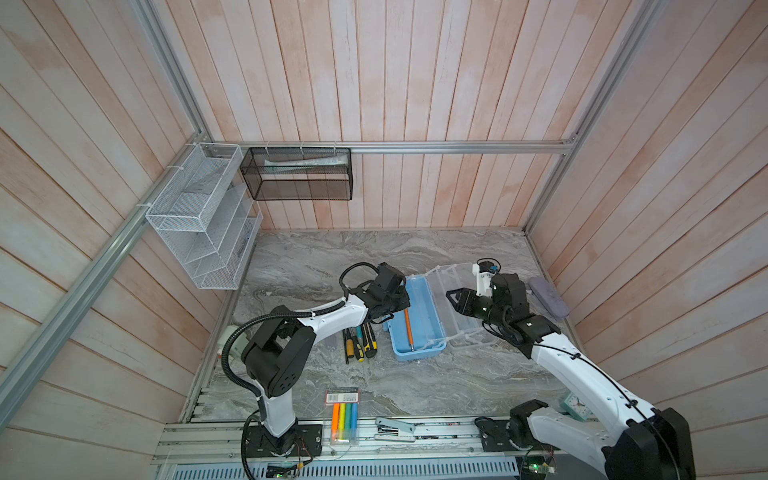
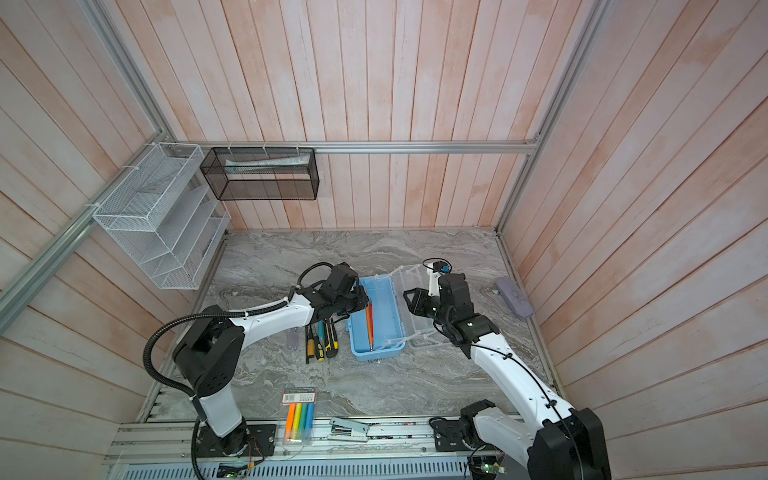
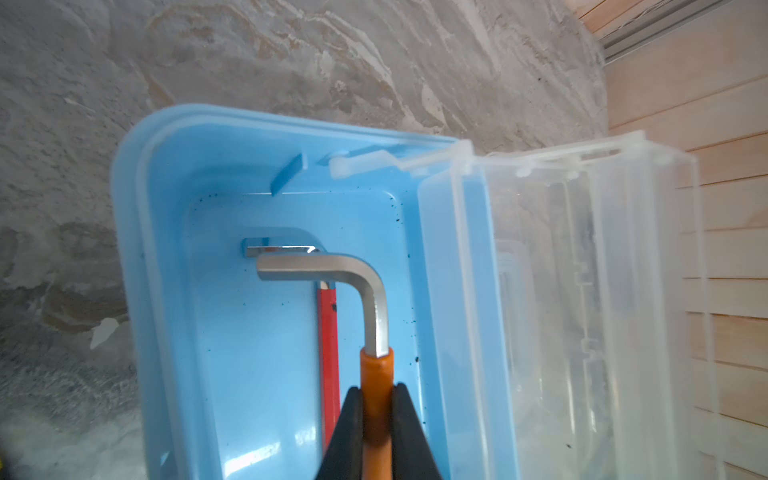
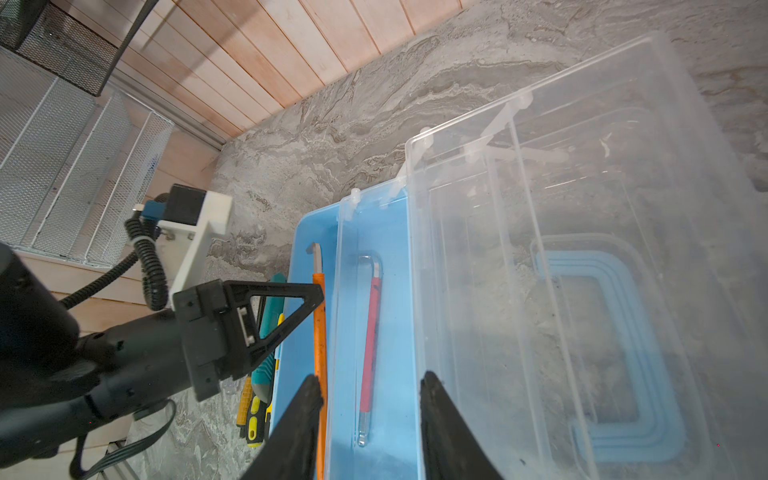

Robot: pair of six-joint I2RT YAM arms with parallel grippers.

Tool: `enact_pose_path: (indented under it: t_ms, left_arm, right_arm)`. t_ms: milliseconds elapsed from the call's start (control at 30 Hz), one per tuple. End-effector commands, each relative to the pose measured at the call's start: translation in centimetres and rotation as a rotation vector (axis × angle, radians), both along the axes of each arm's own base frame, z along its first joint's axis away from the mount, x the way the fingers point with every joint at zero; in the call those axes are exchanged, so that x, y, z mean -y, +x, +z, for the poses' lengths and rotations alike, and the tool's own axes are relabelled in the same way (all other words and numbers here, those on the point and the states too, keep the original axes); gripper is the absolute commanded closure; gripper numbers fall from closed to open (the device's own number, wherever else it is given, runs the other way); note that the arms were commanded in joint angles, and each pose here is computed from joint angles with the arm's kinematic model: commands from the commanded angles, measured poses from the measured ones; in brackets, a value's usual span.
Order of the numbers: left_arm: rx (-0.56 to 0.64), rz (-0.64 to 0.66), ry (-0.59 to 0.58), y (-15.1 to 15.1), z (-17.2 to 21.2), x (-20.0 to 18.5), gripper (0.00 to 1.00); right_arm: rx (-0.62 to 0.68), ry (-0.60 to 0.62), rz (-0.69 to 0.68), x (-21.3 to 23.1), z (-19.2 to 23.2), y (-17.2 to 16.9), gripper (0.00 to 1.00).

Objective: Pack the tool kit
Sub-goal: 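Carry the orange hex key with the left gripper into the blue box, then open the left gripper and draw it back toward the tool row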

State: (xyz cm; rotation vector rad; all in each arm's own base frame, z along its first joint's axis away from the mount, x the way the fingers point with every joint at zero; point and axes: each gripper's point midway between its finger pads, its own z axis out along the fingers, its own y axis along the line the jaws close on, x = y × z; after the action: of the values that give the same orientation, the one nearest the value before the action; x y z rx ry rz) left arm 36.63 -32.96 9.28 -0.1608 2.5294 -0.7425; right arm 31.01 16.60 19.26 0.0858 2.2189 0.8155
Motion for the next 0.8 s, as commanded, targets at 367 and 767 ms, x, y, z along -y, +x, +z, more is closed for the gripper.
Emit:
enact_pose_path:
  t_ms: [367, 767]
  left_arm:
    - [0.001, 0.020, 0.056, 1.4, -1.0, 0.2, 0.70]
    - [0.173, 0.079, 0.202, -1.6, 6.1, -7.6, 0.63]
  right_arm:
    - [-0.013, -0.001, 0.003, 0.3, -0.3, -0.3, 0.59]
    - [0.019, 0.017, 0.040, 0.2, 1.8, -1.8, 0.57]
